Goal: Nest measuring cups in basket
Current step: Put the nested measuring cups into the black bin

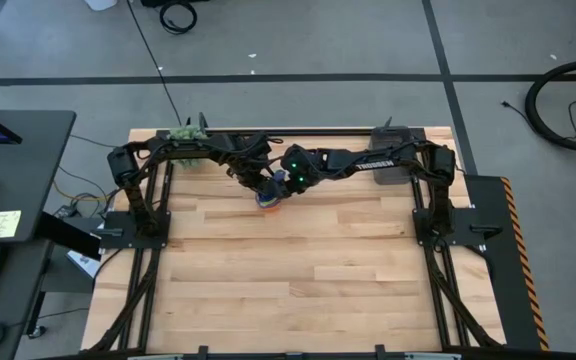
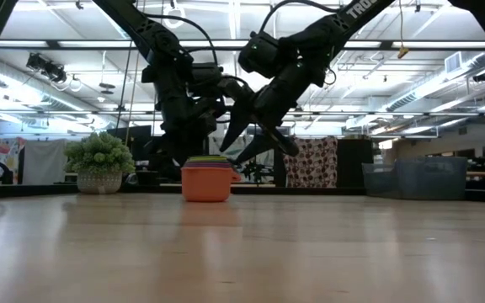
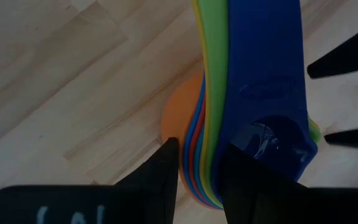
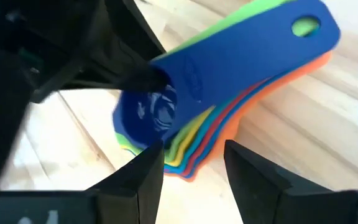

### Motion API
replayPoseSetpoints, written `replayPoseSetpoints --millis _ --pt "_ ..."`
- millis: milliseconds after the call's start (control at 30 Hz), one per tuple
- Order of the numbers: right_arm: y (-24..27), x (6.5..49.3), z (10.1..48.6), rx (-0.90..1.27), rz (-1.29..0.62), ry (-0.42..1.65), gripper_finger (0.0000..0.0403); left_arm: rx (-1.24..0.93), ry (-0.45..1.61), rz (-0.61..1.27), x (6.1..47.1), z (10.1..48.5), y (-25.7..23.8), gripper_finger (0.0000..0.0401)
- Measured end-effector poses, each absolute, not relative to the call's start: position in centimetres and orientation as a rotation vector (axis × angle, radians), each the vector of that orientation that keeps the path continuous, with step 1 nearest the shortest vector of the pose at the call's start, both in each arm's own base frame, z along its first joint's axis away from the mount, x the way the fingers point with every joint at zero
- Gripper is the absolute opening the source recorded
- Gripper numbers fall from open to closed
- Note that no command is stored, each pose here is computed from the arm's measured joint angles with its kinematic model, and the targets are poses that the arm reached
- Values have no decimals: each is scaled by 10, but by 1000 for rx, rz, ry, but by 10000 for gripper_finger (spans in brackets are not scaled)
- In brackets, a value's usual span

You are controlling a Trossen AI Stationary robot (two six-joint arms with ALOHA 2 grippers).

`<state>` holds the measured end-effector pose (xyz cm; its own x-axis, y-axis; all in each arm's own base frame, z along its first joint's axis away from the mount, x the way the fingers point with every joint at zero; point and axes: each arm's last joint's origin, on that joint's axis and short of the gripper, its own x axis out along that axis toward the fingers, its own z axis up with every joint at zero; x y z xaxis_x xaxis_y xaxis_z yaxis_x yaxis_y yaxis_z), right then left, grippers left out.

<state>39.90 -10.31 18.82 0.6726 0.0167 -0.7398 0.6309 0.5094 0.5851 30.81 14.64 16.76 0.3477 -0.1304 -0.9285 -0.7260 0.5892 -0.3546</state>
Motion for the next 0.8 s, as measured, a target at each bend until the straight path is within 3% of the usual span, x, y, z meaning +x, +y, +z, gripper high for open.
replayPoseSetpoints --millis 333,567,800 --pt "-93 390 179 794 -414 930 196 -883 1173 457 308 168 147 96" --pt "-90 397 183 771 -383 855 224 -883 1171 457 309 168 147 96" --pt "-92 404 190 922 -364 751 225 -887 1169 460 309 168 147 96"
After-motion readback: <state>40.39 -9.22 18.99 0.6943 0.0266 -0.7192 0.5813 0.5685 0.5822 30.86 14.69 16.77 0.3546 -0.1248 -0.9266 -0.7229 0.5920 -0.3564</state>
